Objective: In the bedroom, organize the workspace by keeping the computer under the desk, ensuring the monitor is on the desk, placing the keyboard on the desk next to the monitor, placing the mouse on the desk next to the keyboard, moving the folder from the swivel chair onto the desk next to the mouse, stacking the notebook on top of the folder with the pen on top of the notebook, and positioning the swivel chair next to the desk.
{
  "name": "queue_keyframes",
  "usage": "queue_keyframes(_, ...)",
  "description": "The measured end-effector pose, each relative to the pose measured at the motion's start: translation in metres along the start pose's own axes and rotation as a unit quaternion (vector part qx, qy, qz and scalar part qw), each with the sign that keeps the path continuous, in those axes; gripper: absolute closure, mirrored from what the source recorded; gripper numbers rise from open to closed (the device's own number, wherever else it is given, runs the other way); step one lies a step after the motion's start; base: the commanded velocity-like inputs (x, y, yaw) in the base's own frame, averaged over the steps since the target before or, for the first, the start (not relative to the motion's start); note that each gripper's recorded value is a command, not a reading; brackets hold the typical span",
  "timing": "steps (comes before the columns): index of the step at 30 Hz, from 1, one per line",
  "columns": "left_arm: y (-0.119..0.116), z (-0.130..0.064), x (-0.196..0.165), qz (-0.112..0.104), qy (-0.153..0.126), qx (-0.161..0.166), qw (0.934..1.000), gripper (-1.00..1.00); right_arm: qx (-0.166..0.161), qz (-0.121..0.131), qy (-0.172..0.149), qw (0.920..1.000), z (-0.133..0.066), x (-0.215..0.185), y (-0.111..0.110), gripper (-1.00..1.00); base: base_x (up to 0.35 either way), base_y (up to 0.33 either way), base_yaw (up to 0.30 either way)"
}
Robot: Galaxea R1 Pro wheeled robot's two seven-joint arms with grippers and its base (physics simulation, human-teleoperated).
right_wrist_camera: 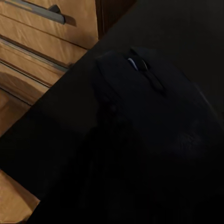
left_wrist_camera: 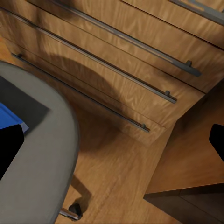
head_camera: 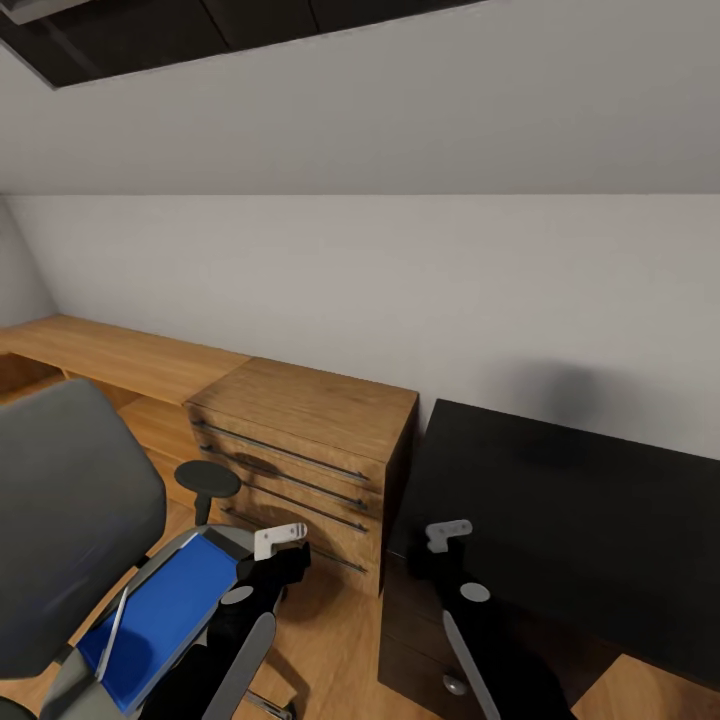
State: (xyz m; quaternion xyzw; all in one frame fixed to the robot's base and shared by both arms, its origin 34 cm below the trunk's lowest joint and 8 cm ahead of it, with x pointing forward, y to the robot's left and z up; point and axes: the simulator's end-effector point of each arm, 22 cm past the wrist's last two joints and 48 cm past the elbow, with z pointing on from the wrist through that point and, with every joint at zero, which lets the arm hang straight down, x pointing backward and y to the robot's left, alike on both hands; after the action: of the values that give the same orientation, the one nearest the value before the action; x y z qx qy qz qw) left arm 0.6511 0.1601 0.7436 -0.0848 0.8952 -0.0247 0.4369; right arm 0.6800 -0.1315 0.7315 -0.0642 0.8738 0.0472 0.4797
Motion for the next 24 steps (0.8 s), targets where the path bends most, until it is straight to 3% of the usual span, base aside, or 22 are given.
queue_keyframes(13, -0.0002, 0.0000, 0.0000, 0.000, 0.000, 0.000, 1.0000, -1.00, -0.007, -0.001, 0.000, 1.0000, -0.0001, -0.0001, 0.0025, 1.00, 0.077, 0.046, 0.000)
queue_keyframes(14, -0.0001, 0.0000, 0.0000, 0.000, 0.000, 0.000, 1.0000, -1.00, -0.007, -0.001, -0.001, 1.0000, 0.0000, -0.0001, 0.0025, -1.00, 0.009, 0.005, 0.000)
queue_keyframes(24, -0.0016, -0.0059, -0.0079, 0.000, 0.001, 0.001, 1.0000, -1.00, -0.009, 0.000, -0.001, 1.0000, -0.0052, -0.0095, 0.0032, -1.00, 0.001, 0.001, 0.000)
